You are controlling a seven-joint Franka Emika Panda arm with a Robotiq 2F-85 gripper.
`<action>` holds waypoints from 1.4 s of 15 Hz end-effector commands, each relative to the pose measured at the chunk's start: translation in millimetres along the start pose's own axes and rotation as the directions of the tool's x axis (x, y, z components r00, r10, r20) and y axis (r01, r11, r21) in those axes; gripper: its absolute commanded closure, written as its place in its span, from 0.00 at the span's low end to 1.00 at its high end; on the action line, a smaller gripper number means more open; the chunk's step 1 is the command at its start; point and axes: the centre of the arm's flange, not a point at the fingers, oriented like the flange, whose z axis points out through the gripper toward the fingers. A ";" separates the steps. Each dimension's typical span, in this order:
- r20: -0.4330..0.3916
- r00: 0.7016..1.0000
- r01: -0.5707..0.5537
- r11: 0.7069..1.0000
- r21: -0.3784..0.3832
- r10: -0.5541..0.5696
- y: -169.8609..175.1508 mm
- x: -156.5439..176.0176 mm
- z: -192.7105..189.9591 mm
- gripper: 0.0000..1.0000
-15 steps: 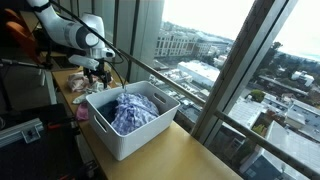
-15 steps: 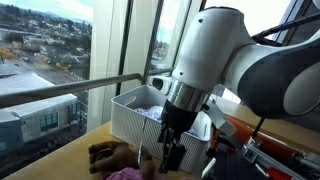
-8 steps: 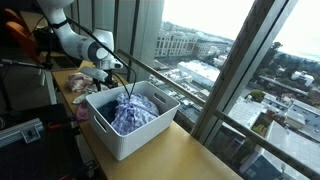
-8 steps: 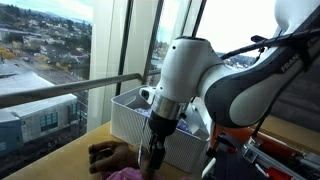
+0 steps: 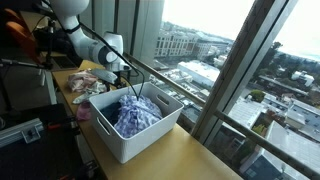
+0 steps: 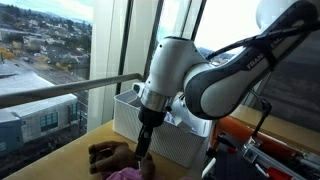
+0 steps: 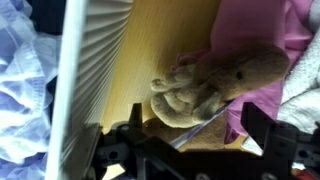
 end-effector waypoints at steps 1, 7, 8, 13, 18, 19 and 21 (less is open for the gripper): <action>0.013 1.000 -0.028 0.999 0.020 0.027 29.5 13.8 17.1 0.00; 0.089 0.996 -0.023 0.997 0.070 0.017 3.7 -3.4 36.6 0.00; 0.108 0.994 -0.009 0.996 0.091 -0.001 -13.2 -9.2 32.1 0.00; 0.166 0.980 0.084 0.986 0.142 -0.108 -85.2 -29.5 30.6 0.26; 0.187 0.976 0.087 0.988 0.128 -0.110 -71.9 -27.4 17.7 0.63; 0.188 0.977 0.082 0.989 0.121 -0.104 -65.3 -27.3 11.9 0.70; 0.186 0.978 0.072 0.992 0.102 -0.090 -52.3 -28.7 -4.4 0.84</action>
